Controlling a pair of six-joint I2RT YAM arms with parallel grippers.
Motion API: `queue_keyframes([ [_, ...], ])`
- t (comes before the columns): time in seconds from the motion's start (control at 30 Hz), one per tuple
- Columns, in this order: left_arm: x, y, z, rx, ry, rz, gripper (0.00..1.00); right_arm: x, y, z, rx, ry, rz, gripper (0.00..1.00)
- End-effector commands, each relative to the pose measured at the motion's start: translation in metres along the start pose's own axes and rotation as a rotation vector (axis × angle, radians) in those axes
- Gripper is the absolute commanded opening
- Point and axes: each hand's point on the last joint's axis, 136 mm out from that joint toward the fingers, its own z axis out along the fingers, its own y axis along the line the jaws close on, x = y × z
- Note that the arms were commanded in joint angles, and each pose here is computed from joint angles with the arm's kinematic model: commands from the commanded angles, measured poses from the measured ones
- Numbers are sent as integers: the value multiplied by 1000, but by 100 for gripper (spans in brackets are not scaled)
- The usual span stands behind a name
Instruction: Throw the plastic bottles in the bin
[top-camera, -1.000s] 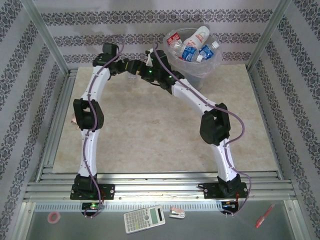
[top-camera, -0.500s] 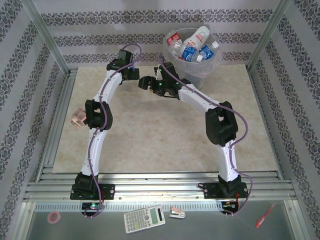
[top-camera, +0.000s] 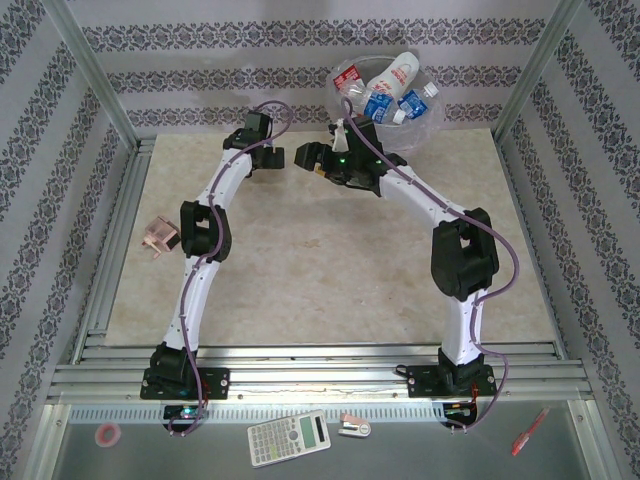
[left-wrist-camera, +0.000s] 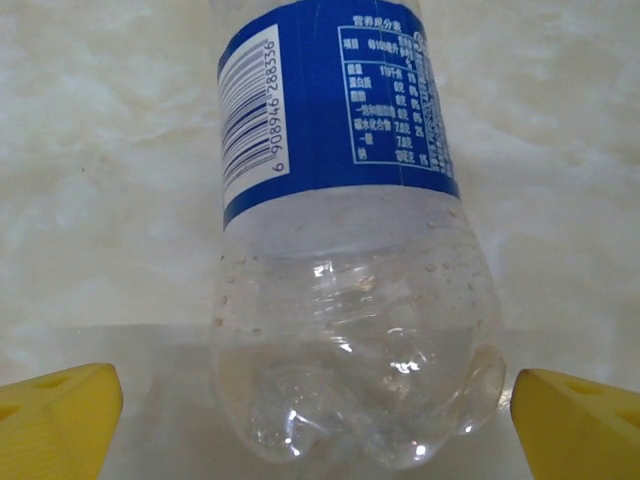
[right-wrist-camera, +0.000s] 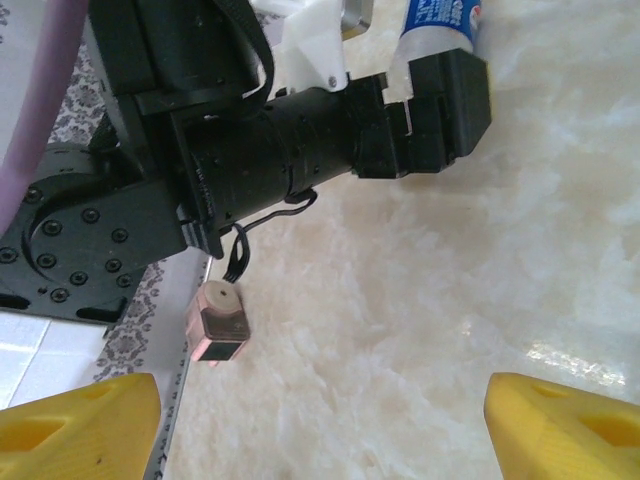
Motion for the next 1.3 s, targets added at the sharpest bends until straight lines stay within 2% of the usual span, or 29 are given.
queue_keyframes([
  [0.0, -16, -7, 5, 0, -77, -26, 100, -2, 17, -12, -65, 1, -43, 85],
  [0.17, -28, -6, 7, 5, -126, -43, 100, -2, 14, -13, -80, 12, -32, 85],
  [0.4, -27, -10, 19, 49, -137, -87, 91, -6, 2, -19, -66, 1, -14, 85],
  [0.6, -30, -7, 22, 59, -149, -116, 75, -6, 2, -26, -69, -3, -23, 85],
  [0.7, -33, -2, 18, 58, -147, -127, 61, -4, 3, -30, -70, -4, -22, 85],
  [0.93, -38, -2, -12, 72, -120, -80, 43, 1, 2, -34, -57, -7, -8, 84],
  [1.03, -35, -7, -29, 81, -101, -48, 39, 4, 1, -35, -41, -8, -1, 83],
  [1.13, -35, -21, -58, 136, -161, -7, 38, 3, 1, -40, -10, -17, 3, 83],
  [1.27, -28, -23, -119, 222, -274, -25, 38, 2, -1, -50, 35, -39, 27, 83],
])
